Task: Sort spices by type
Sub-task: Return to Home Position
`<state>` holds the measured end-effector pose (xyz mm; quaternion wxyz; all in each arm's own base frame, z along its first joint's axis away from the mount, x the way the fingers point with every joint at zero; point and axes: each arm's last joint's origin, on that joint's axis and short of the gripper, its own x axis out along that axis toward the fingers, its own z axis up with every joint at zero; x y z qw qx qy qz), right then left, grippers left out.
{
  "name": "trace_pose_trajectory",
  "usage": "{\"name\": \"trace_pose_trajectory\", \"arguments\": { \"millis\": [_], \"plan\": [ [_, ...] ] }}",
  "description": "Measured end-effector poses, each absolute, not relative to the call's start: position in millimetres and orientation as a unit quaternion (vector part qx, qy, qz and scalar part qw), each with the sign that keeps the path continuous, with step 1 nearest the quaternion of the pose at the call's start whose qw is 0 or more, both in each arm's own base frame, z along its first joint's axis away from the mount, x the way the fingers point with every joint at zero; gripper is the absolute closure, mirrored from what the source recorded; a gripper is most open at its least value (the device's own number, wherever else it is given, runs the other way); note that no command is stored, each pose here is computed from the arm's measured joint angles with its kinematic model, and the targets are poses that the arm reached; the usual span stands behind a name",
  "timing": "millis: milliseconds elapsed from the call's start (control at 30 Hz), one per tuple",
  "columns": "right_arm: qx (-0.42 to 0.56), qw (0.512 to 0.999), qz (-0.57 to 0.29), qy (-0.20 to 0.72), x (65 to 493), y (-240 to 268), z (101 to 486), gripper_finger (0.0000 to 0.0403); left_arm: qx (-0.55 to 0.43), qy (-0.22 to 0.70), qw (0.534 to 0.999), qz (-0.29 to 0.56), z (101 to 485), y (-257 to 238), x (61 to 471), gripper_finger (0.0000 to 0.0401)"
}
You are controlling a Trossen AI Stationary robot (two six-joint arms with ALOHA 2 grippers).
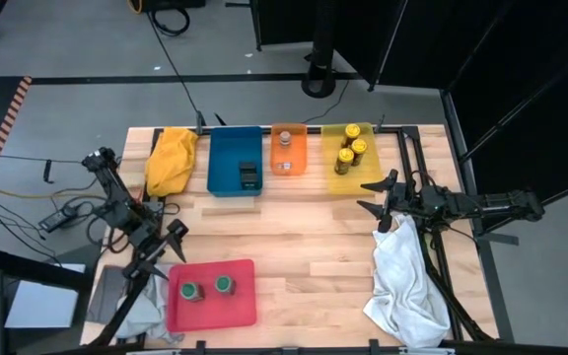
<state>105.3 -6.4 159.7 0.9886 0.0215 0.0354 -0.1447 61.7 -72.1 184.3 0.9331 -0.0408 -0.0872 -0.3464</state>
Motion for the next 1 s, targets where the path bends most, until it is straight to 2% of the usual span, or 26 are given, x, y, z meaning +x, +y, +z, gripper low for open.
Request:
{"name": "trace_pose_trajectory", "arguments": {
  "millis": [400,633,767,1000],
  "plan": [
    [0.021,0.989,-0.145,0.035,105,-6,160,0.014,-0.053,-0.054,0.933,-0.352,182,-72,62,0.0125],
    [0.022,0.989,-0.145,0.035,105,-6,160,0.0141,-0.025,-0.047,0.94,-0.337,232,-55,50,0.0125],
    [0.022,0.989,-0.145,0.035,105,-6,160,0.0142,-0.025,-0.06,0.943,-0.327,245,-50,46,0.0125],
    [0.022,0.989,-0.145,0.031,105,-6,161,0.0139,-0.041,-0.037,0.943,-0.329,204,-65,58,0.0125]
  ]
}}
